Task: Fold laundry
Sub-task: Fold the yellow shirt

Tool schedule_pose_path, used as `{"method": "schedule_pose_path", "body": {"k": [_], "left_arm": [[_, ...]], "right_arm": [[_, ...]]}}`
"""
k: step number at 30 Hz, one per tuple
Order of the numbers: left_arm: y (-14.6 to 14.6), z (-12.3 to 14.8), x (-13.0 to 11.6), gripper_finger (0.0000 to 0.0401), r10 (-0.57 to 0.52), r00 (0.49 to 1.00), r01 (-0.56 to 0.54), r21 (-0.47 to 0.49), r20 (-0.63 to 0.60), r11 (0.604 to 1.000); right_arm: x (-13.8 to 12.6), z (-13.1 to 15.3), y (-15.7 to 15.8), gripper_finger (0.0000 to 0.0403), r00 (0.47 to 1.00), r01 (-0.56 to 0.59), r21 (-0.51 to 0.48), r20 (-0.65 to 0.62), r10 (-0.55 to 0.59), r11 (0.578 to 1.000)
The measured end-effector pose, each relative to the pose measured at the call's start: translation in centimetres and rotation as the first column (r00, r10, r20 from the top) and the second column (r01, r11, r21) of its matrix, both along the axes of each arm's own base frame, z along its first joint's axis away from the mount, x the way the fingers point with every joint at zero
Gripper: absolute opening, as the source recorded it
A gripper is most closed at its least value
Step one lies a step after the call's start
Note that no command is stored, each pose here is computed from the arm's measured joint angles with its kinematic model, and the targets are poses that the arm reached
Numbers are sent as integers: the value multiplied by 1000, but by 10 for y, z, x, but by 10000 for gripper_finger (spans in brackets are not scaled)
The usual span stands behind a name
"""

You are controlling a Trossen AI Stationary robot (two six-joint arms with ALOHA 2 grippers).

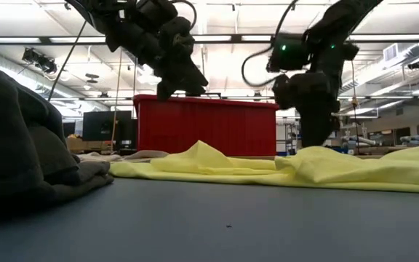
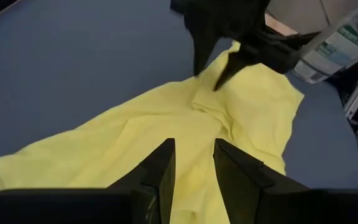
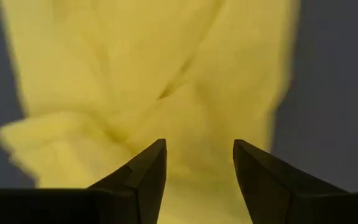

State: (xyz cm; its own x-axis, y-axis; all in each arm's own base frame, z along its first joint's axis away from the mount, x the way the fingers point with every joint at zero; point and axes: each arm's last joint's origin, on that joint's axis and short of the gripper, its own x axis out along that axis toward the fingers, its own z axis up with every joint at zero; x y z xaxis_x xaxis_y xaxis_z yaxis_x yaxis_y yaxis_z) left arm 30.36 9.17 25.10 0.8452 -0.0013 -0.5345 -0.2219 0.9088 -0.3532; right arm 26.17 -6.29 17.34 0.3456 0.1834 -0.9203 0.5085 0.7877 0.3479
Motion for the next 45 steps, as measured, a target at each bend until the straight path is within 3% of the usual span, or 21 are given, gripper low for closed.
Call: {"method": "schedule_pose_path", "body": {"k": [5, 9, 12, 17, 22, 25, 27, 28, 32, 41, 43, 45], "left_arm": [[0, 0, 0, 116, -13, 1000, 13, 30, -3, 999], [1, 0, 0, 116, 2, 1000, -2, 42, -6, 999], [5, 0, -1, 116, 12, 1000, -12, 45, -6, 999], [13, 0, -4, 116, 46, 999, -46, 37, -6, 998], [17, 0, -5, 116, 67, 998, -66, 25, -6, 997], [17, 0, -5, 116, 77, 997, -77, 7, -5, 997], [16, 0, -5, 116, 80, 997, -80, -2, 1, 997], [16, 0, -5, 116, 80, 997, -80, -4, 1, 997], [15, 1, -4, 116, 83, 996, -83, -11, 13, 997], [15, 2, -4, 116, 87, 996, -86, -27, 18, 996], [15, 2, -4, 116, 86, 996, -85, -33, 18, 996], [15, 2, -4, 116, 87, 996, -86, -37, 18, 996]], "right_arm": [[5, -15, 0, 180, 998, -52, 15, -34, 53, 999], [5, -14, -1, 105, 997, -47, 27, -56, 49, 999], [0, 4, 6, 20, 994, -91, 58, -59, 94, 994], [-26, 61, 29, 7, 971, -177, 114, -141, 192, 978], [-78, 122, 62, 4, 893, -293, 297, -254, 371, 909], [-97, 145, 82, 4, 910, -357, 414, -50, 413, 837], [-104, 156, 94, 4, 886, -444, 487, 114, 449, 753], [-106, 159, 97, 6, 874, -471, 477, 143, 464, 742], [-110, 159, 100, 36, 899, -431, 365, 103, 425, 825], [-108, 157, 108, 136, 896, -418, 463, 68, 439, 782], [-106, 157, 109, 147, 874, -470, 425, 101, 475, 774], [-99, 155, 107, 151, 858, -512, 293, 129, 497, 808]]}}
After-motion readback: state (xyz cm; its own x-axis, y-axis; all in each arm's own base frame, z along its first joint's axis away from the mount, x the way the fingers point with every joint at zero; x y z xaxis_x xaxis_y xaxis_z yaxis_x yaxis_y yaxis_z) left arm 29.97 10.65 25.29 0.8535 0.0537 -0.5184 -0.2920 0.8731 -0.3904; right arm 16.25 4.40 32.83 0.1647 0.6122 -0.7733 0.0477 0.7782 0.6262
